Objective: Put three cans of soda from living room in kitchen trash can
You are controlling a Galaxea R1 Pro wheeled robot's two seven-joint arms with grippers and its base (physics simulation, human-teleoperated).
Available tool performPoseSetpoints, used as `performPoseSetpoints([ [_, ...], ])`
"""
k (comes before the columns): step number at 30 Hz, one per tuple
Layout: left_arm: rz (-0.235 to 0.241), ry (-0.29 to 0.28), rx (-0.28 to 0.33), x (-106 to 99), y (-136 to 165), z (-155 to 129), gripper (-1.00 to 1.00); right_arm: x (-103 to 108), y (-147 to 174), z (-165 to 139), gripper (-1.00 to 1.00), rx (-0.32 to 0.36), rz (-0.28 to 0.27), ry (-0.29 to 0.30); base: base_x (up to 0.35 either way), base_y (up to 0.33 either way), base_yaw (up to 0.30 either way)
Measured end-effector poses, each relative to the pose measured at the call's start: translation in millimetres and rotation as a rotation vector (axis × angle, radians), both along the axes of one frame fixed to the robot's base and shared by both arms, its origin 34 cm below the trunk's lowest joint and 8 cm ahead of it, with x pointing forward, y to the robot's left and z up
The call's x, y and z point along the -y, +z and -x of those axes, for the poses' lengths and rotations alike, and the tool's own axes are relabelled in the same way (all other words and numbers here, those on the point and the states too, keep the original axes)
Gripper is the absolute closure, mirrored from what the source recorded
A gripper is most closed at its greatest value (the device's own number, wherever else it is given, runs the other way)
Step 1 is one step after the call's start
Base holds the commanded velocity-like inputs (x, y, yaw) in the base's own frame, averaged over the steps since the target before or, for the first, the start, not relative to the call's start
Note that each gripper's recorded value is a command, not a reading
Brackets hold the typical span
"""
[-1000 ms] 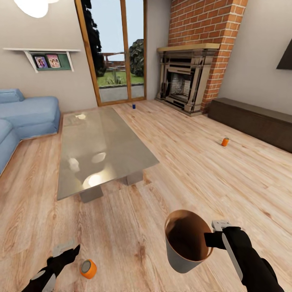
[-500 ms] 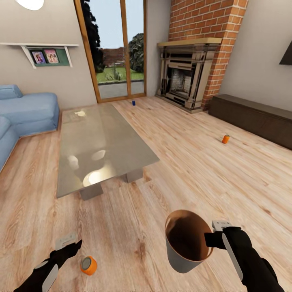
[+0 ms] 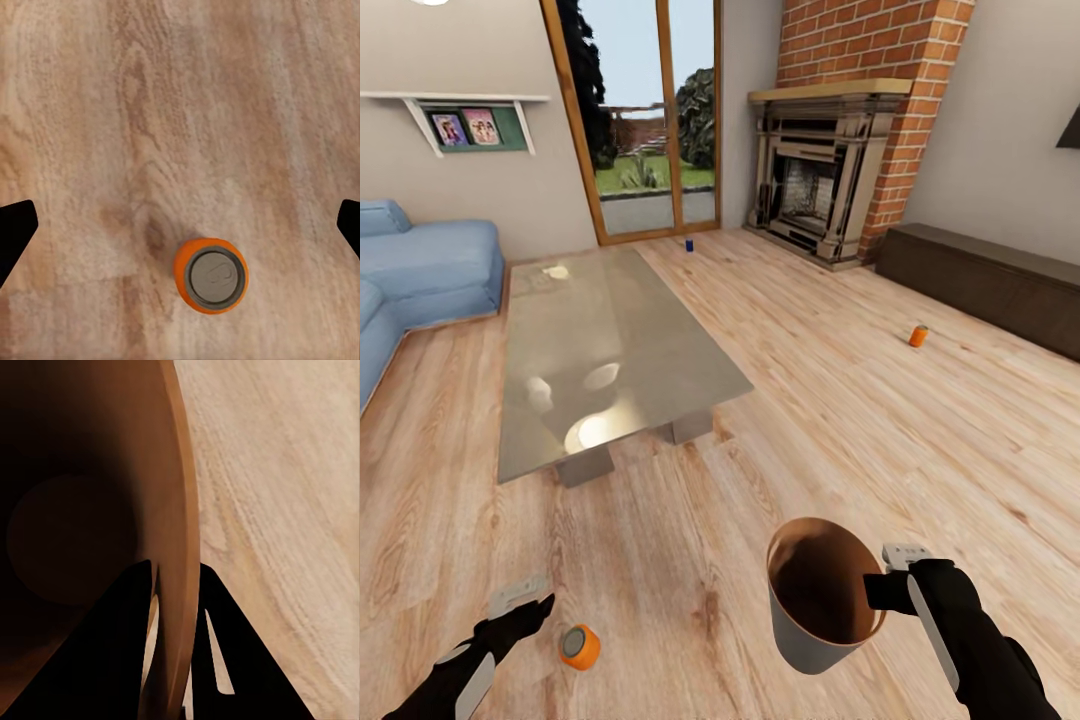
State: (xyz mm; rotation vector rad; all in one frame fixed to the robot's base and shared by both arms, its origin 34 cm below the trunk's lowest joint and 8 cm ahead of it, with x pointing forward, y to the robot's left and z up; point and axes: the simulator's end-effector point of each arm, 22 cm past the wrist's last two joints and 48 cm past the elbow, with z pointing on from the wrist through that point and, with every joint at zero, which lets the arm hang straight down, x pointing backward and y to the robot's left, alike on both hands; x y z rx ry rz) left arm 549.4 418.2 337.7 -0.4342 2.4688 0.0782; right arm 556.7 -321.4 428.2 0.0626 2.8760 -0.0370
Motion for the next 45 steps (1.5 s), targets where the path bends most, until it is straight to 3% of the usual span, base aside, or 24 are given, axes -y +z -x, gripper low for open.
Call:
performPoseSetpoints([
  [15,-0.028,-0.005,0.054,-5,6,-8,-1.0,1,-1,0,1.0,0.0,-0.002,-0.003,0.0,0.0,0.0],
  [30,-0.031,-0.005,0.06,-6,7,-9,-1.0,4,4,-5,1.0,0.017,0.004,-0.003,0.036,0.0,0.0],
  [36,-0.051,-0.008,0.106,-9,14,-17,-1.0,3,4,-5,1.0,0.016,0.002,-0.001,0.013,0.0,0.0],
  [45,-0.053,-0.01,0.099,-8,9,-14,-1.0,3,-1,-3,1.0,0.004,0.003,-0.002,0.0,0.0,0.0],
])
